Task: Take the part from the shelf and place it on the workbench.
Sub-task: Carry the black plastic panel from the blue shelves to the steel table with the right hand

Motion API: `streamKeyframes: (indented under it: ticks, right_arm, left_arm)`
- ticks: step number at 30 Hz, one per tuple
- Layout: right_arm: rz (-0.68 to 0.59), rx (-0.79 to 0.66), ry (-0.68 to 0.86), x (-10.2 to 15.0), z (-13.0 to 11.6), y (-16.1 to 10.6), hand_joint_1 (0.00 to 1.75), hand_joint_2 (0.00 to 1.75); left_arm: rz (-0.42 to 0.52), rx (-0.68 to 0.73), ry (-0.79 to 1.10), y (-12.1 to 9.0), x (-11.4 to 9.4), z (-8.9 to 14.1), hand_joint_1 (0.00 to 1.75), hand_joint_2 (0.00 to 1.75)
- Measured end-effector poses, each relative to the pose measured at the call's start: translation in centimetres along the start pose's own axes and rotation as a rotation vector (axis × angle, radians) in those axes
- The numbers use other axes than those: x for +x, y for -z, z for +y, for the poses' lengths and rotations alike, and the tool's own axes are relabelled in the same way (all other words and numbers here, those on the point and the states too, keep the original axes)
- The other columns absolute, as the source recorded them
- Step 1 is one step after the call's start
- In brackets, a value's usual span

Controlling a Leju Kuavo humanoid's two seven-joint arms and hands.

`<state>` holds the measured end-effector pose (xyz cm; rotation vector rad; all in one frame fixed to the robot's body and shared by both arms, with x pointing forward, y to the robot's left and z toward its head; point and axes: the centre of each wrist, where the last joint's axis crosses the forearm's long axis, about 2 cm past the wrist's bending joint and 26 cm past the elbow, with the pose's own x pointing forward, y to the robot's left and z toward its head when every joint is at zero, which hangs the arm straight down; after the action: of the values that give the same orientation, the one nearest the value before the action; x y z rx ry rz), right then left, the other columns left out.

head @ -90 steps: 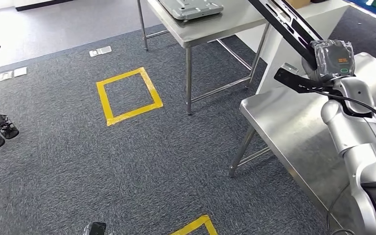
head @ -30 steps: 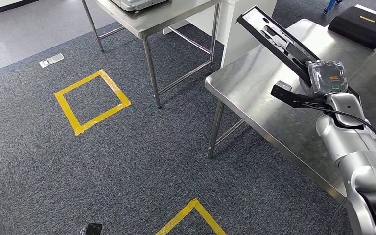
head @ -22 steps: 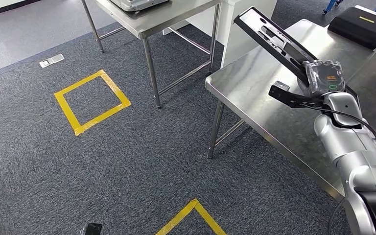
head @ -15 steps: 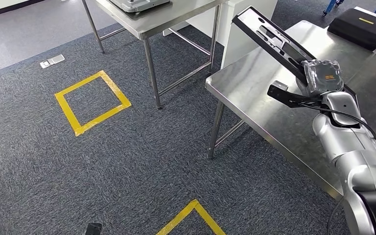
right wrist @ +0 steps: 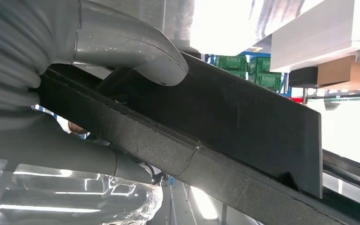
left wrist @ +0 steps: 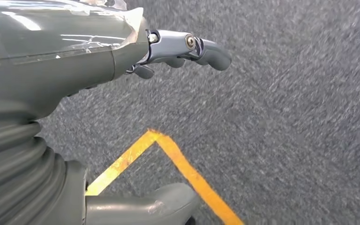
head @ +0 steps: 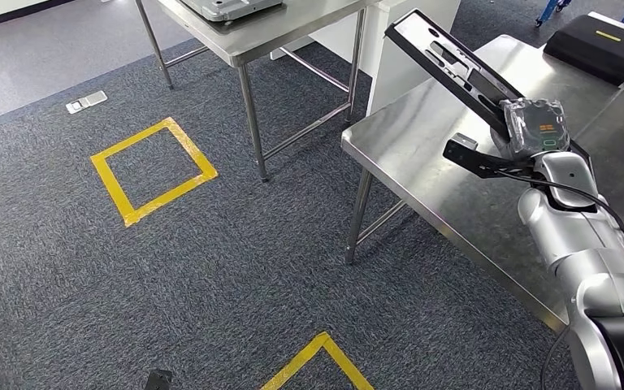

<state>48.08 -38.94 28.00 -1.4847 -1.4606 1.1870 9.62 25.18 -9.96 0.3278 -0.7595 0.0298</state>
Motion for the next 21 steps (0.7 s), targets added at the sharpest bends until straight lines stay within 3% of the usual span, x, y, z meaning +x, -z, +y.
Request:
streamKeyframes:
  ticks: [21]
  right_arm:
    - [0.007,-0.006,0.005,-0.23,-0.16,0.02,1.69,1.75]
  left_arm:
    - [-0.003,-0.029,0.013,0.01,0.07,-0.10,0.00,1.75]
